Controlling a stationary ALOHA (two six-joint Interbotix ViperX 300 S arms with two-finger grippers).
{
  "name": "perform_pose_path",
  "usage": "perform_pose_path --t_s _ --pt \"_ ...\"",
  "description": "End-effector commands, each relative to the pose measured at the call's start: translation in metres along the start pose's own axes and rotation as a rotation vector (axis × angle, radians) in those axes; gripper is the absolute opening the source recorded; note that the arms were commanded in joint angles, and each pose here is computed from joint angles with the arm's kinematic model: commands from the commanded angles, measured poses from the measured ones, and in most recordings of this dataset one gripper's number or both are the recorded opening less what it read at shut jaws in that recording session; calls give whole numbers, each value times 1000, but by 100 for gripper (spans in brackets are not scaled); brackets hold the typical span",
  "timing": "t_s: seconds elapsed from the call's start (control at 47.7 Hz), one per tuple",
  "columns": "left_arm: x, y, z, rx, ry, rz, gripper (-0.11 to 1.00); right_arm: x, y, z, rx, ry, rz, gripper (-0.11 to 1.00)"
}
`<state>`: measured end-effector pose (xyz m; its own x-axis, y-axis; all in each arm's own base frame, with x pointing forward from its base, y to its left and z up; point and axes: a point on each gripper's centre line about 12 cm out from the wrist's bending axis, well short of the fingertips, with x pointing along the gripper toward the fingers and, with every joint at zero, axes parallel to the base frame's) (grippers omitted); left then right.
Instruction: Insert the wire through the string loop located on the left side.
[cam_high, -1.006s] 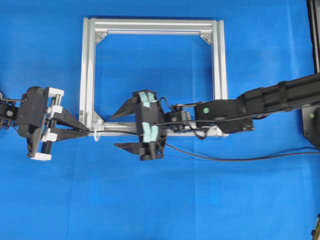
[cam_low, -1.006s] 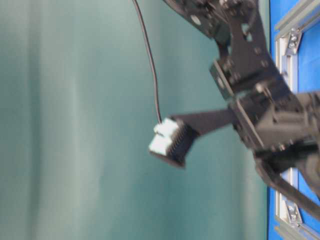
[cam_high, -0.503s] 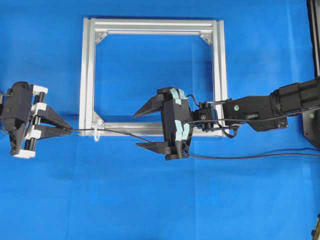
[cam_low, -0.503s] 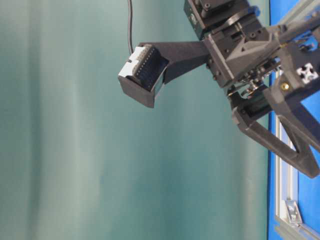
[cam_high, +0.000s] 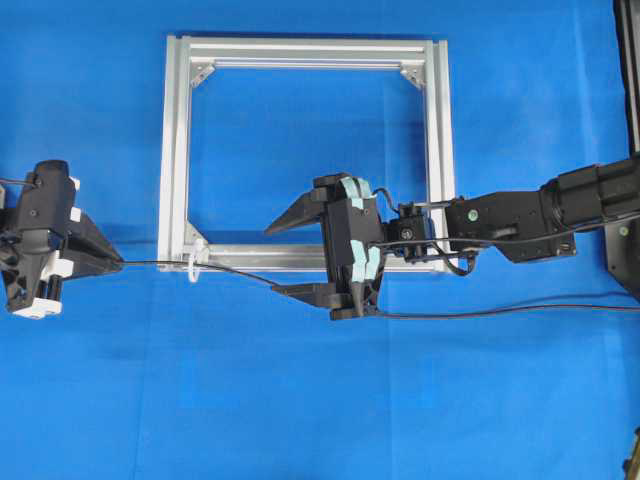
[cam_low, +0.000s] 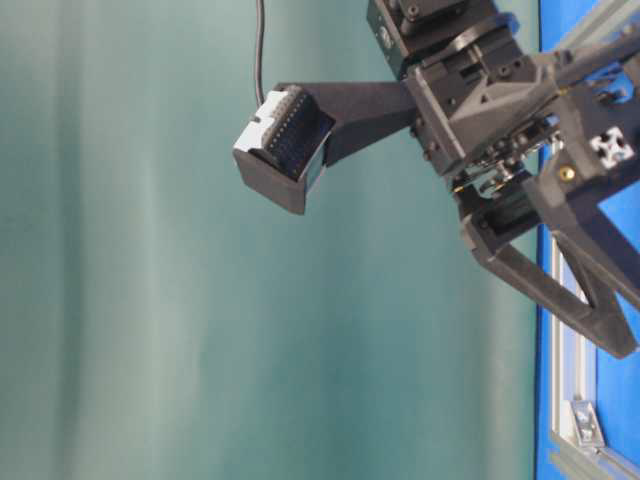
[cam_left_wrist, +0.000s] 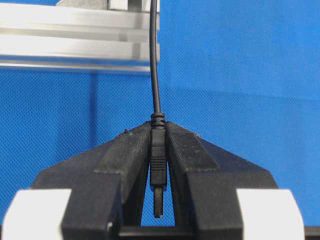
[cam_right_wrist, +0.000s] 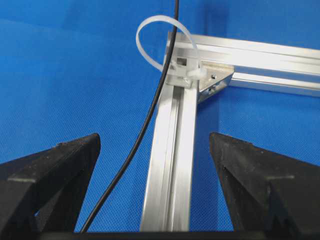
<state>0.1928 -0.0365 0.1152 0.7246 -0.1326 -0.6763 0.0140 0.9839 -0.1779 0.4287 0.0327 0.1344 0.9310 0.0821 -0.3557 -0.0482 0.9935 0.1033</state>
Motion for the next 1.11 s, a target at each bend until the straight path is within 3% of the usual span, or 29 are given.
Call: perform_pose_path --t_s 0.0,0.587,0.649,0.838,0.88,1.089 --pt "-2 -2 5 1 -16 -6 8 -4 3 18 -4 -56 8 90" --pt "0 -1 3 2 11 -1 8 -4 3 19 -8 -64 10 90" --pt "0 -1 3 1 13 0 18 -5 3 19 -8 -65 10 90" --pt "-2 0 -2 13 37 3 75 -4 3 19 -8 -64 10 90" --pt "-3 -1 -1 13 36 2 83 -4 3 19 -8 -64 10 90" --pt "-9 -3 8 7 -17 -11 78 -4 3 21 -8 -68 11 90"
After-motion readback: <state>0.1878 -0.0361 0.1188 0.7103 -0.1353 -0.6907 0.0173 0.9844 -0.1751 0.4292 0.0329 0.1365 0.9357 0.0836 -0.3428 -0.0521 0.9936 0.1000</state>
